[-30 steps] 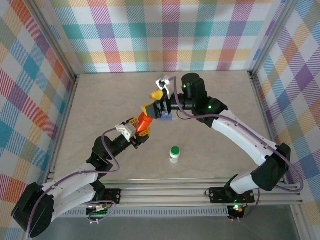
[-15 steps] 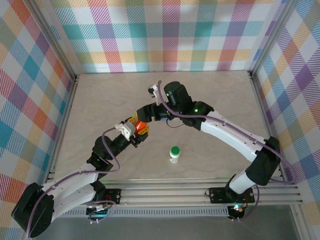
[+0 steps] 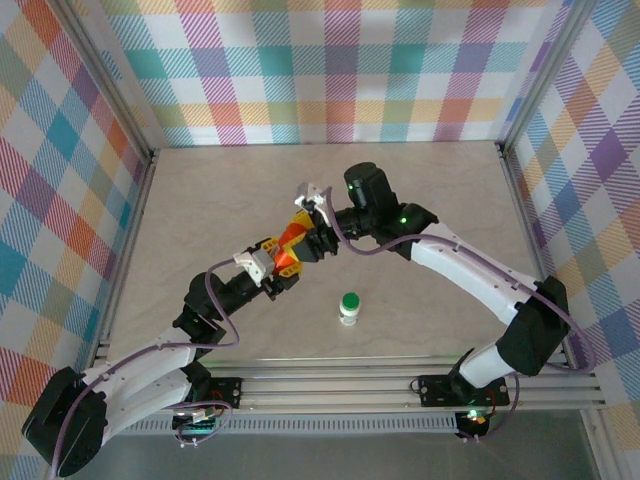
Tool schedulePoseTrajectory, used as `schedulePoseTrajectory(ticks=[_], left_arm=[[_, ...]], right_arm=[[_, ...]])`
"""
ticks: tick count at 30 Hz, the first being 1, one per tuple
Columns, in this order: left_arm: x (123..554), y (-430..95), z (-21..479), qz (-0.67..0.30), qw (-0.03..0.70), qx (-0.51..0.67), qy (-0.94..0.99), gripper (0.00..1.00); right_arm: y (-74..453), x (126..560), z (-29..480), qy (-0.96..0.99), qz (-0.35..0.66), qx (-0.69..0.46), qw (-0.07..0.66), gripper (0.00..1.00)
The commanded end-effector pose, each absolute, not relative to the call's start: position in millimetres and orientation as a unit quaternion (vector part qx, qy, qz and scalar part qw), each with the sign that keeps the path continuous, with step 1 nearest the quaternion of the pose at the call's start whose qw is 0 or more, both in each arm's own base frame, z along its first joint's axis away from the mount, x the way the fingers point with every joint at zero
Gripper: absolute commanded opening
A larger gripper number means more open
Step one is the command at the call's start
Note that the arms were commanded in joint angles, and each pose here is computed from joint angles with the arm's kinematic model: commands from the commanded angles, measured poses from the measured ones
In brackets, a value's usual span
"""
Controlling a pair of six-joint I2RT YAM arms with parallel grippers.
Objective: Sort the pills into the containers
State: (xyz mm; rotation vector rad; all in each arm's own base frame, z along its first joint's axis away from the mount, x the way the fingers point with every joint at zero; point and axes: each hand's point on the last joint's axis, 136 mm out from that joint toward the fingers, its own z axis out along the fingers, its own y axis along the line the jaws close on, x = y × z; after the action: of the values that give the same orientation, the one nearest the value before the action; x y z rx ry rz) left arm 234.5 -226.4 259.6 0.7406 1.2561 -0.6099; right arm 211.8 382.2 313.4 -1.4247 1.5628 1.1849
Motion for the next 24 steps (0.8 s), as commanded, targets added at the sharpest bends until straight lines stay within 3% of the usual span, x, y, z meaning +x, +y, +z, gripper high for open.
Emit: schedulePoseTrajectory(ticks=[1,5,7,14,19,24], left_arm=[[237,-219,279,-0.273,0.728,0.306,0.549,0.00],[236,-220,279,-0.275,0.726,0.308,0.549,0.00],[237,-220,278,-0.275,0.725,0.308,0.551,0.00],[240,-219,276,-0.268,0.726,0.303,0.557,0.00],[242,-219,275,-0.265,0.725,0.302,0.559,0.00],[245,-218,273,-0.261,0.723,0.300,0.565,0.00]], right_arm=[[372,166,307,0.485,0.460,-0.667,0.329,0.64],[371,186,304,0.509,0.420,-0.675,0.330,0.73],[371,193,309,0.520,0.412,-0.668,0.338,0.84],[363,212,333,0.566,0.381,-0.620,0.387,0.99],[361,259,356,0.690,0.368,-0.465,0.415,0.99],[357,278,355,0.784,0.397,-0.310,0.362,0.96]])
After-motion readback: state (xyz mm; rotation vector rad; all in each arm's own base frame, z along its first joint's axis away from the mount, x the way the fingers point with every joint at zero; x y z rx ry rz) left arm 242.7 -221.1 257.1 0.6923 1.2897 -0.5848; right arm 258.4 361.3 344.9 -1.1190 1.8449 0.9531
